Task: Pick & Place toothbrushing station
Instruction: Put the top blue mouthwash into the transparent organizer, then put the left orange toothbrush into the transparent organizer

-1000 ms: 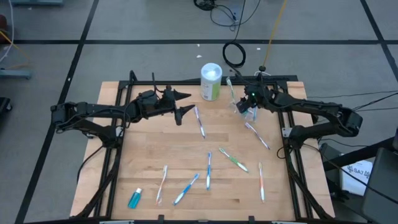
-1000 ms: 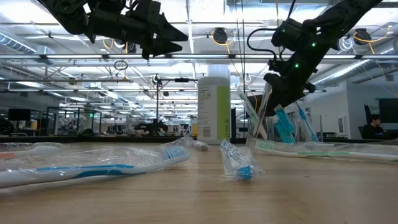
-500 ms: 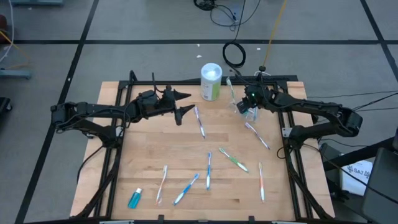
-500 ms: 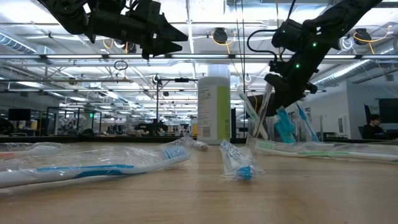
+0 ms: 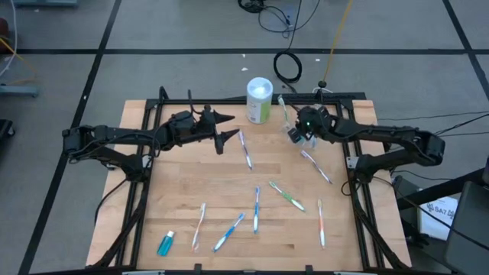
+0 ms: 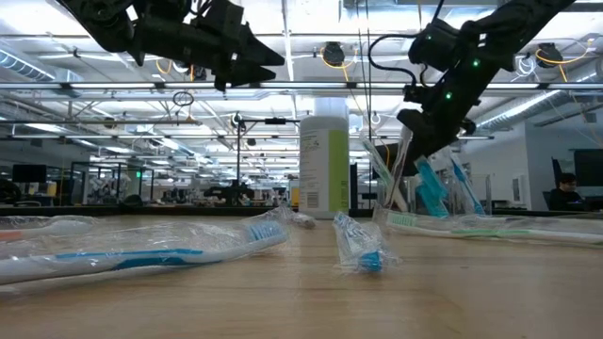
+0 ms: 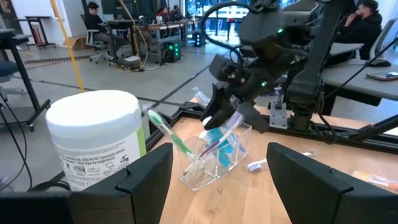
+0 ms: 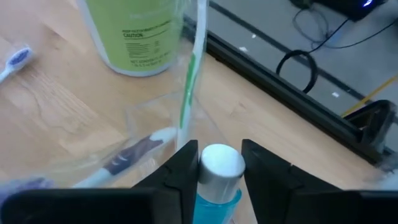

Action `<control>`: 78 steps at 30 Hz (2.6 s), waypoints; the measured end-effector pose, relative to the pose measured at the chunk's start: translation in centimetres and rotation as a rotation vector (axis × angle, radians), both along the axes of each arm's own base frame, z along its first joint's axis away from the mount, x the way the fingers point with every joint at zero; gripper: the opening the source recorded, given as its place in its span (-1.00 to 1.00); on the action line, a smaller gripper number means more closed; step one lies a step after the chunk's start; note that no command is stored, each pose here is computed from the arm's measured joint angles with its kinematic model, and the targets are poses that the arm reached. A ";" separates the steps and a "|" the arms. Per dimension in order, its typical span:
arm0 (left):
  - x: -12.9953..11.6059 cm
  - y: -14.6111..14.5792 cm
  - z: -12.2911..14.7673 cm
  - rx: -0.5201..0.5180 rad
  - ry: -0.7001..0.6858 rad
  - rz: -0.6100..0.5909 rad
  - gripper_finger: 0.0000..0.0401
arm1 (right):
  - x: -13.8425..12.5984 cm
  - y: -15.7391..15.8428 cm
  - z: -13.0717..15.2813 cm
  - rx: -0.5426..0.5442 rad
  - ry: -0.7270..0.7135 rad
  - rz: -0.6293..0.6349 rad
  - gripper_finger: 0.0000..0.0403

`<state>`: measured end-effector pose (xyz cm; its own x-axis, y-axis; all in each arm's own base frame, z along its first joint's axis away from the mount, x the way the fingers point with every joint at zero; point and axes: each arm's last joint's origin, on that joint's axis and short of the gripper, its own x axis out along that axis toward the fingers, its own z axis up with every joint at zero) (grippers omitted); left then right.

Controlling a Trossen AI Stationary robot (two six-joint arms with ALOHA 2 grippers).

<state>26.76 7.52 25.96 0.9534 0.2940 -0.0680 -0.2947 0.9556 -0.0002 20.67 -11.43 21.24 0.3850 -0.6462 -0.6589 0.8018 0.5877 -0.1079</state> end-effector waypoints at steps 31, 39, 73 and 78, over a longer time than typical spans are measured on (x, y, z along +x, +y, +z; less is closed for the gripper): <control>0.0 0.0 -0.4 -0.039 0.033 0.003 0.34 | 0.0 3.5 -3.1 -0.245 -0.031 -0.144 -0.50; 0.0 0.0 -0.4 -0.039 0.032 0.003 0.34 | -0.4 3.8 -3.9 -0.236 -0.019 -0.138 -0.44; 0.0 0.0 -0.4 -0.038 0.033 0.003 0.34 | -1.5 5.1 1.1 -0.251 -0.265 0.126 0.08; 0.0 0.0 -0.4 -0.039 0.034 0.002 0.34 | -0.6 6.5 2.4 -0.183 -0.440 0.419 0.04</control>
<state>26.72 7.50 25.54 0.9498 0.2922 -0.1113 -0.2969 0.9545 -0.0271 20.06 -4.95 23.59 0.8396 -0.4689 -0.2743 0.4996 0.8647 0.0512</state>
